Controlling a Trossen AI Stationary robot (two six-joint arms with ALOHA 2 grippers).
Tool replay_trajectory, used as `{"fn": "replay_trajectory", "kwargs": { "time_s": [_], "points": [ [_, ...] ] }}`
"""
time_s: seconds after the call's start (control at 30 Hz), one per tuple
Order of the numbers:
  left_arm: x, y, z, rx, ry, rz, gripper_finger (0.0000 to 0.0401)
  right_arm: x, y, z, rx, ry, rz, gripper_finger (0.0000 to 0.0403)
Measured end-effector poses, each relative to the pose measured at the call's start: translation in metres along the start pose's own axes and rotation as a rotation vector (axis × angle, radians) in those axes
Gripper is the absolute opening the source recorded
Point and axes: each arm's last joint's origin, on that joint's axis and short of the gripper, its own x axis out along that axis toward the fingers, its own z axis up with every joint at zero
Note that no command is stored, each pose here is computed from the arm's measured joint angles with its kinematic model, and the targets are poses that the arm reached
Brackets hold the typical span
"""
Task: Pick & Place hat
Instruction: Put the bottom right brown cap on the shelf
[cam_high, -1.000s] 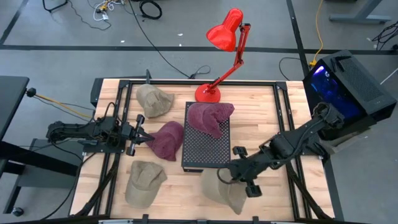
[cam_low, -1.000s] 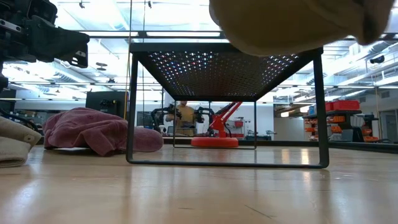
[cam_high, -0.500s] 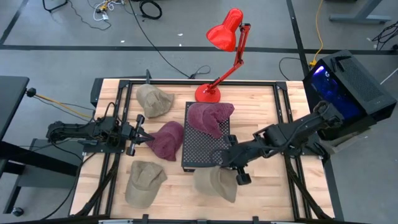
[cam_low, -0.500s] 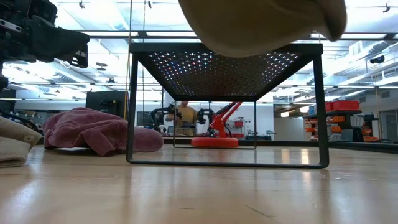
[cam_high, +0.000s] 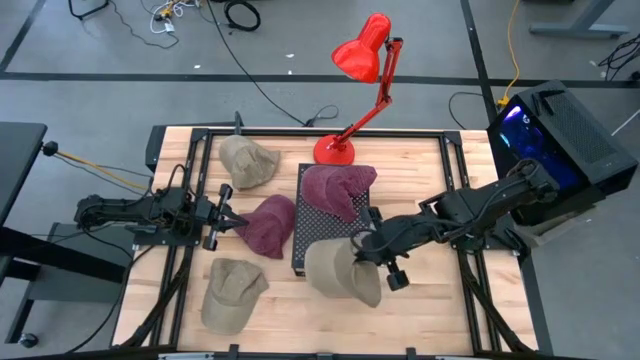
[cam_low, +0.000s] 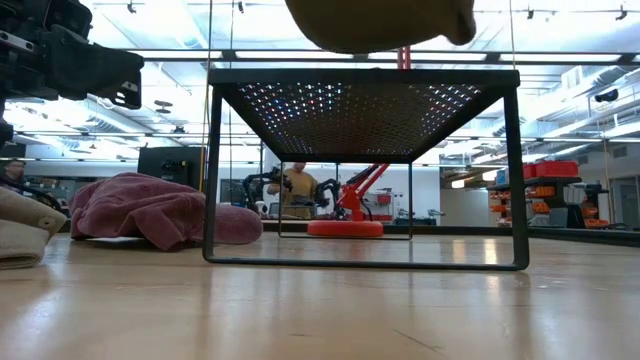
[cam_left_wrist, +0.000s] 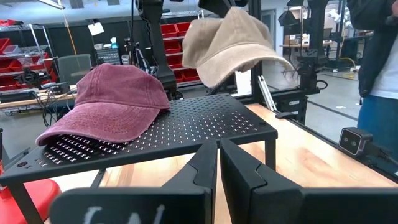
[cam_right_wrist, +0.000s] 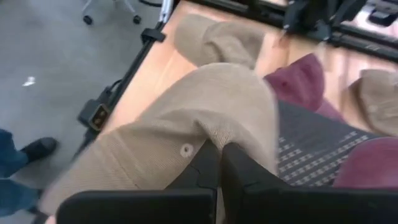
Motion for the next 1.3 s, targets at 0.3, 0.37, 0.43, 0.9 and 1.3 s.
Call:
{"fn": "replay_trajectory", "kwargs": {
  "time_s": [0.3, 0.37, 0.43, 0.9, 1.3],
  "points": [
    [0.000, 0.000, 0.000, 0.000, 0.001, 0.000, 0.0025, 0.001, -0.017, 0.003, -0.025, -0.028, -0.107, 0.0001],
    [0.000, 0.000, 0.000, 0.000, 0.000, 0.000, 0.0025, 0.001, -0.023, 0.003, -0.014, -0.026, -0.125, 0.0001],
    [0.000, 0.000, 0.000, 0.000, 0.000, 0.000, 0.0025, 0.001, -0.027, 0.002, -0.006, -0.024, -0.137, 0.0001],
    [0.000, 0.000, 0.000, 0.000, 0.001, 0.000, 0.0025, 0.024, -0.042, -0.001, 0.004, 0.041, -0.199, 0.0001],
    [0.000, 0.000, 0.000, 0.000, 0.000, 0.000, 0.0025, 0.044, -0.052, -0.007, 0.012, 0.116, -0.211, 0.0001]
  ]
}}
